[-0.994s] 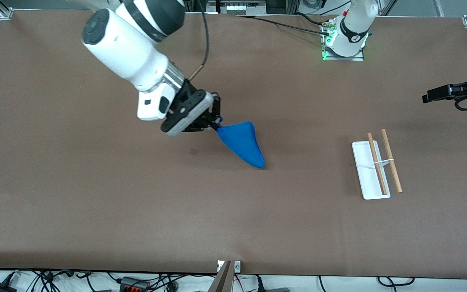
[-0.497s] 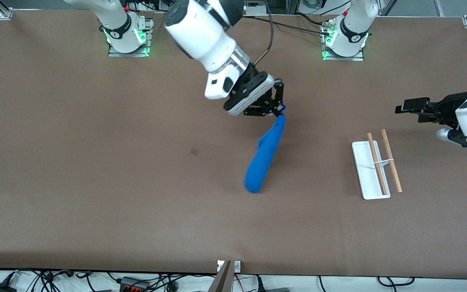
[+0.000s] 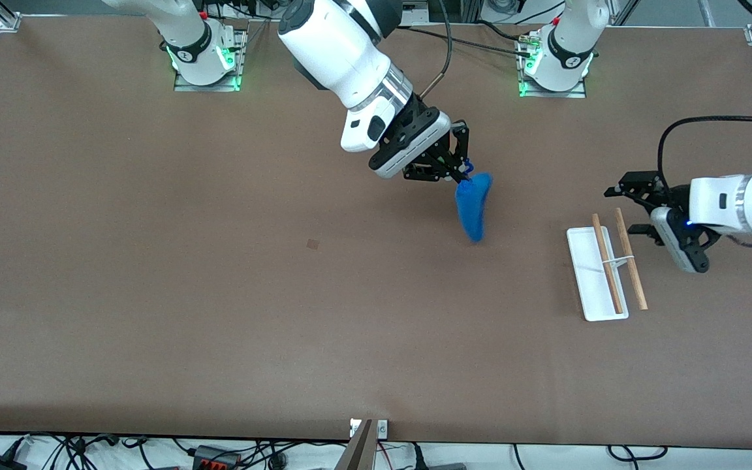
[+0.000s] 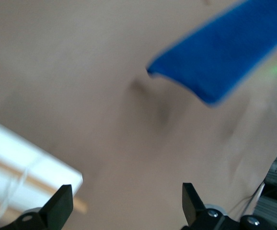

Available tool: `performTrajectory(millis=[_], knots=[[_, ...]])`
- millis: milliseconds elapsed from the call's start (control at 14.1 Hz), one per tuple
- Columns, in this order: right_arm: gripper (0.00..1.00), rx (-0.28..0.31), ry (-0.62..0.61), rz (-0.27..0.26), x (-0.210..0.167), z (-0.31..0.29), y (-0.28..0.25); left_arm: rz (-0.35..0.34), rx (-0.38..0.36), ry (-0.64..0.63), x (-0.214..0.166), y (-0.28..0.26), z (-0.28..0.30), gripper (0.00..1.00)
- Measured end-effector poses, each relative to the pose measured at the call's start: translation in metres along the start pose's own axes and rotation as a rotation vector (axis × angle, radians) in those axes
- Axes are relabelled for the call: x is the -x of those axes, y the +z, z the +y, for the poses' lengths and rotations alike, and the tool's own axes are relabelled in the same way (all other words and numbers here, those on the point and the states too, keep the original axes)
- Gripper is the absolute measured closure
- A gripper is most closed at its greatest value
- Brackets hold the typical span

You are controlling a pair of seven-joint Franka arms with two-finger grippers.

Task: Pass towel and hang on rack
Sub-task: 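Lift the blue towel with the right gripper toward the table middle, then hold the towel up with the right gripper while the left gripper approaches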

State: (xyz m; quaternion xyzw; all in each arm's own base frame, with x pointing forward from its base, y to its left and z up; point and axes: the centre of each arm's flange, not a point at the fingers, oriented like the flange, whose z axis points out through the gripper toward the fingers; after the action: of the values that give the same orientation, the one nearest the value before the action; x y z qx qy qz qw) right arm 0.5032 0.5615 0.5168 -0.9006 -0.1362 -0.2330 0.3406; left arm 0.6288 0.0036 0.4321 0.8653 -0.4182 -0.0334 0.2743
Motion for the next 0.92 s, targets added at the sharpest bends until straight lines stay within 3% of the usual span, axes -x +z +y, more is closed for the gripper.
performTrajectory(millis=[213,568,923], knots=[[0.98,-0.005,-0.005,-0.001,0.003,-0.005,0.001,0.109,0.122,0.244,-0.005,0.041,-0.024,0.00],[0.98,-0.005,-0.005,0.002,0.003,-0.005,0.001,0.292,0.268,0.515,-0.014,0.111,-0.041,0.00],[0.98,-0.006,-0.005,0.003,0.002,-0.005,0.000,0.542,0.372,0.664,-0.019,0.183,-0.049,0.00]])
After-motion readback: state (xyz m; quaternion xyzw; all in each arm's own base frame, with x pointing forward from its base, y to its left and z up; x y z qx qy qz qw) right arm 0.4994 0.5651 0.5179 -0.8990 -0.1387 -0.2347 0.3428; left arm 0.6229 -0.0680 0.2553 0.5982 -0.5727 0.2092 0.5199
